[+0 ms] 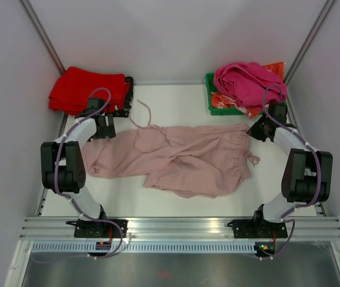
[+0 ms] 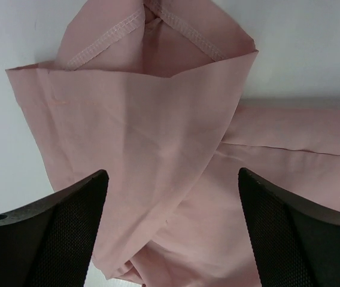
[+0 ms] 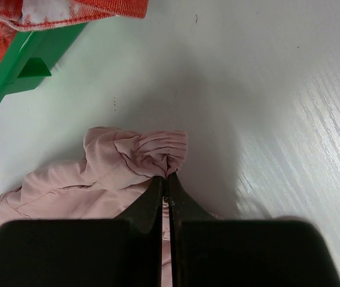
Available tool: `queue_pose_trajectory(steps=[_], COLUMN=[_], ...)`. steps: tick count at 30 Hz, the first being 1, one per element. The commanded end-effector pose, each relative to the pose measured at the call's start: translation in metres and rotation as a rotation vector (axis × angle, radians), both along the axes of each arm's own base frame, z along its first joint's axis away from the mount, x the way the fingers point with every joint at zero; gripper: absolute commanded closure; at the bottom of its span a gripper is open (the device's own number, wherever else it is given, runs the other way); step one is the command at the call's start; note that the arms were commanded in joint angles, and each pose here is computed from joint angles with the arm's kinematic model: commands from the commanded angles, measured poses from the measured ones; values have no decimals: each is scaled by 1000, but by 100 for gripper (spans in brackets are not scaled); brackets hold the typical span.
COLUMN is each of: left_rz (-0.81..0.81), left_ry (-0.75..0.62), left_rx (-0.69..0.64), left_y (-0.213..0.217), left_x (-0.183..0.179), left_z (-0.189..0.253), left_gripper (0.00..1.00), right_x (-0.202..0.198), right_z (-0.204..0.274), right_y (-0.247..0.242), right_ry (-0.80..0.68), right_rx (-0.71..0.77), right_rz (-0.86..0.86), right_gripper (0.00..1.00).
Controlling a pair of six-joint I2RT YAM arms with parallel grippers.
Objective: Fold and stack the trousers
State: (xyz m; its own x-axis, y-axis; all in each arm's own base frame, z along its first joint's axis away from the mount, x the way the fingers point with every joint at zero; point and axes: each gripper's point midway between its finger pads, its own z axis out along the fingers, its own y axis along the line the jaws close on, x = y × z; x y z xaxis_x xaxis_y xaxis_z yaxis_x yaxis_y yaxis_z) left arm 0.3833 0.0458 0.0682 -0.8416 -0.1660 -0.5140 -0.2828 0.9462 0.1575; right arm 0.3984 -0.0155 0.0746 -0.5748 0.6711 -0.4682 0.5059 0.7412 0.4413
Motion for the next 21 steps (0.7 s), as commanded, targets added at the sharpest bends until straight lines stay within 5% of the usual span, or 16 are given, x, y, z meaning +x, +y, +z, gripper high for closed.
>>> queue_pose_trajectory(steps=[1, 14, 21], left_rz=[-100, -37, 59], left_ry=[-76, -9, -71], left_rx=[31, 74, 104], left_y=[0, 12, 25], left_x=[32, 41, 40], left_z=[17, -24, -8], left_gripper=[7, 22, 54], right_x=[16, 14, 13], right_z=[12, 8, 11], right_y=[-5, -6, -5], right_ry=[-59, -53, -66], right_rx=[-6, -9, -5], right_rz=[-17, -25, -26], right_gripper=[100, 100, 100])
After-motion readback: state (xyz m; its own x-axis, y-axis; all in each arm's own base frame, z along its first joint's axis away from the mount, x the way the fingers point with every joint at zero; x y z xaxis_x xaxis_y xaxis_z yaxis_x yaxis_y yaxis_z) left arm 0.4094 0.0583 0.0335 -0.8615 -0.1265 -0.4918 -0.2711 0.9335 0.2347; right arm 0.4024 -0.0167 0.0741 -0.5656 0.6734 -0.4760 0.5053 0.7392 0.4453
